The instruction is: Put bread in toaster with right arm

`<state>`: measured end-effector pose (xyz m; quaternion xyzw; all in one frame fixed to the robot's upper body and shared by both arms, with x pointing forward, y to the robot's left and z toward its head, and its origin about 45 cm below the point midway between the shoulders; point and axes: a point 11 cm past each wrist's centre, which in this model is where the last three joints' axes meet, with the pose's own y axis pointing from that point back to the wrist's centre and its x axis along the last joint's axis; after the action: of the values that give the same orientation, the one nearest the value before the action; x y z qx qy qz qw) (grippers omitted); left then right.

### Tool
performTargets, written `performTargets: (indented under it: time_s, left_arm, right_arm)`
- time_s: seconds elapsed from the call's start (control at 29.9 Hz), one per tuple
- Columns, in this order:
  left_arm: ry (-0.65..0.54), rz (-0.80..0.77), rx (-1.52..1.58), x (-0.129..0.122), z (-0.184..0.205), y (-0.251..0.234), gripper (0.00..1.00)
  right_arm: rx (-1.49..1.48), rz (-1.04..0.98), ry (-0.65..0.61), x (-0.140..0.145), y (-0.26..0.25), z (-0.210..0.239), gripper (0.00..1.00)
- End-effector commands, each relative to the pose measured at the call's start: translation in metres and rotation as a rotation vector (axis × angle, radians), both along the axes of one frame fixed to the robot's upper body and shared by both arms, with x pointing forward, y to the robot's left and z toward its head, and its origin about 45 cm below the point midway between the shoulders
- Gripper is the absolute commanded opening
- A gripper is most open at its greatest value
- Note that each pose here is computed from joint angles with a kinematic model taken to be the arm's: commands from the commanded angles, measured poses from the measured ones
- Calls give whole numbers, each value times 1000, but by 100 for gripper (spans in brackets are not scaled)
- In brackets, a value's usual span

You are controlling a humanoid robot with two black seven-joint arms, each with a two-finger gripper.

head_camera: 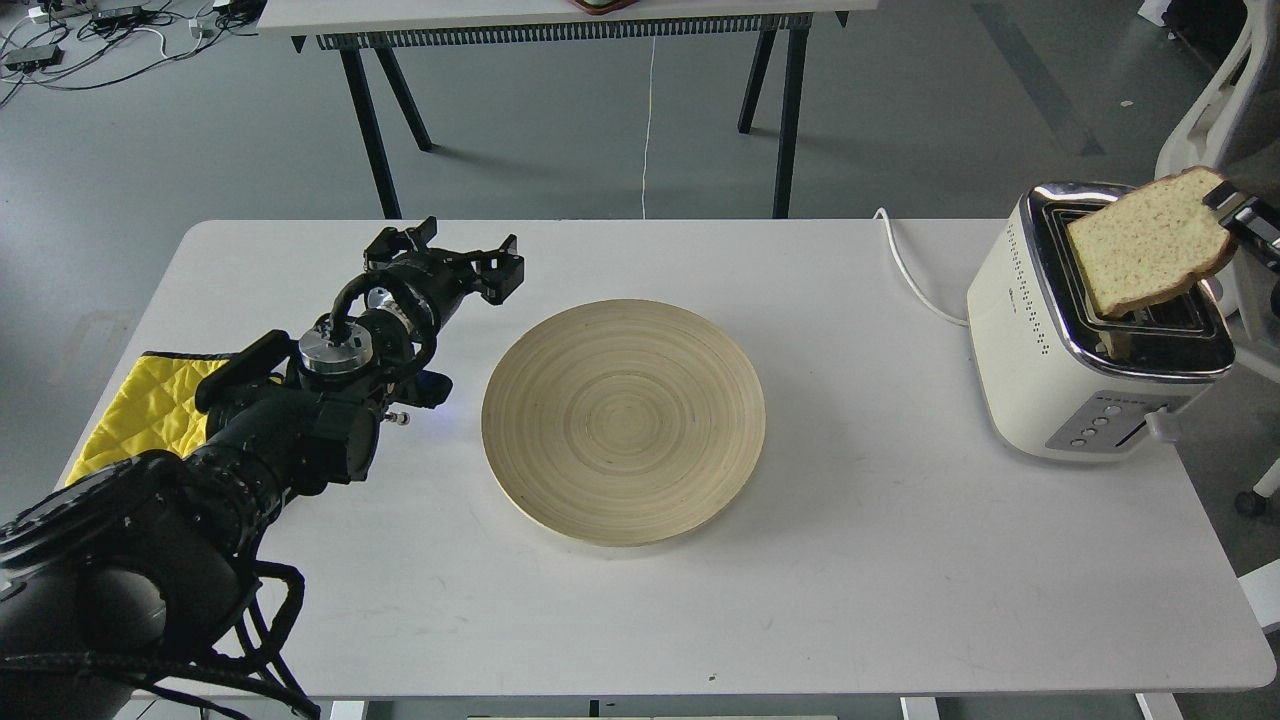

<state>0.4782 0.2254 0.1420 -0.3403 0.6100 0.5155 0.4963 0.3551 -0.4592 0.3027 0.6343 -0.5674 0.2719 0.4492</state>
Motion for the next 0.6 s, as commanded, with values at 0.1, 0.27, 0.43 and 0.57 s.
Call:
performTargets:
  time_s: [0.1,0.27,0.43,0.57]
  left_arm:
    - [0,1,-1,0,0,0,100]
    - [0,0,0,0,0,0,100]
    - [0,1,-1,0,0,0,100]
    - [0,0,0,0,0,0,100]
  right_arm:
    - [39,2,26,4,12,-11,35]
    - [43,-2,27,5,12,-12,59]
    - [63,-12,7,9,14,-5,85]
    - [137,4,-64,23,31,16,98]
